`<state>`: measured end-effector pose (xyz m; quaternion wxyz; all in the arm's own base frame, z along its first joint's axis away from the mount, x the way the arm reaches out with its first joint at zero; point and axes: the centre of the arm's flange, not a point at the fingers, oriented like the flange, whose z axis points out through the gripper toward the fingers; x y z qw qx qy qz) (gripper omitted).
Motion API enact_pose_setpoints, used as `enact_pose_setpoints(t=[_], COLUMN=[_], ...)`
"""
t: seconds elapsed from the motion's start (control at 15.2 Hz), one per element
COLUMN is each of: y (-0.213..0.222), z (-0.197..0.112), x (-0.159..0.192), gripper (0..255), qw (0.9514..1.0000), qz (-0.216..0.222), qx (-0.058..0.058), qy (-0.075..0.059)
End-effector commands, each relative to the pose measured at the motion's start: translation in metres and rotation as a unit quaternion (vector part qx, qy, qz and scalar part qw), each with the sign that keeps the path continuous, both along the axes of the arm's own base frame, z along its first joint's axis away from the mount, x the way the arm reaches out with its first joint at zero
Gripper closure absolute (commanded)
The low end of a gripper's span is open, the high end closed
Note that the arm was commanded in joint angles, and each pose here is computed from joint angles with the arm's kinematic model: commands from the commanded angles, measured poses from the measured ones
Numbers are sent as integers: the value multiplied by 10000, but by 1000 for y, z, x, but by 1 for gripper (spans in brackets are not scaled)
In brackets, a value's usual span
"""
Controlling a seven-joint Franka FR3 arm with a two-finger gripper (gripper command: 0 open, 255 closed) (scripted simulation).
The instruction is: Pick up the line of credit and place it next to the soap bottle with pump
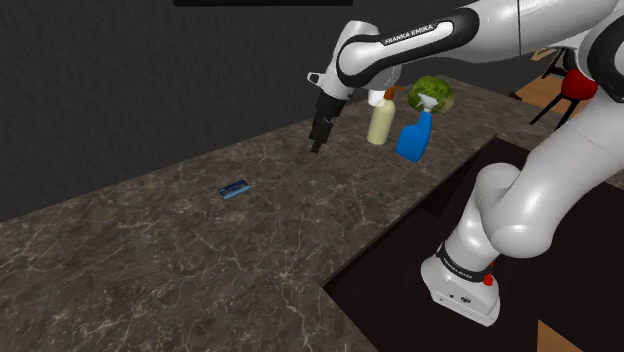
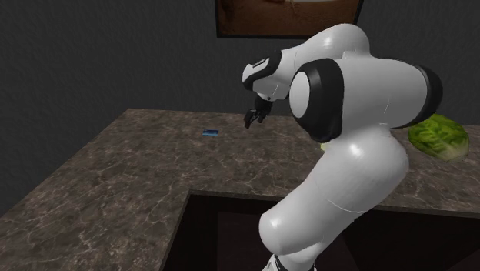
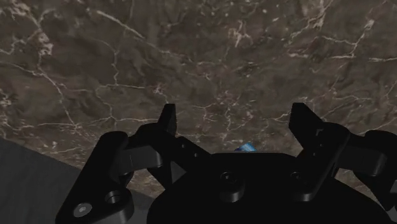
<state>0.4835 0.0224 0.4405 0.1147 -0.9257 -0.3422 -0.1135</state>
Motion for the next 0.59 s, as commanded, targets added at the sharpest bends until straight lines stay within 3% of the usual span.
enact_pose_setpoints(t=[0.0, 0.26, 0.53], y=[13, 43, 76], z=[-11, -33, -52], x=[17, 48, 77], gripper=[0, 0, 0], qw=[9993, 9941, 9837], qz=[334, 973, 1607], qx=[94, 280, 464], qy=[-143, -401, -656])
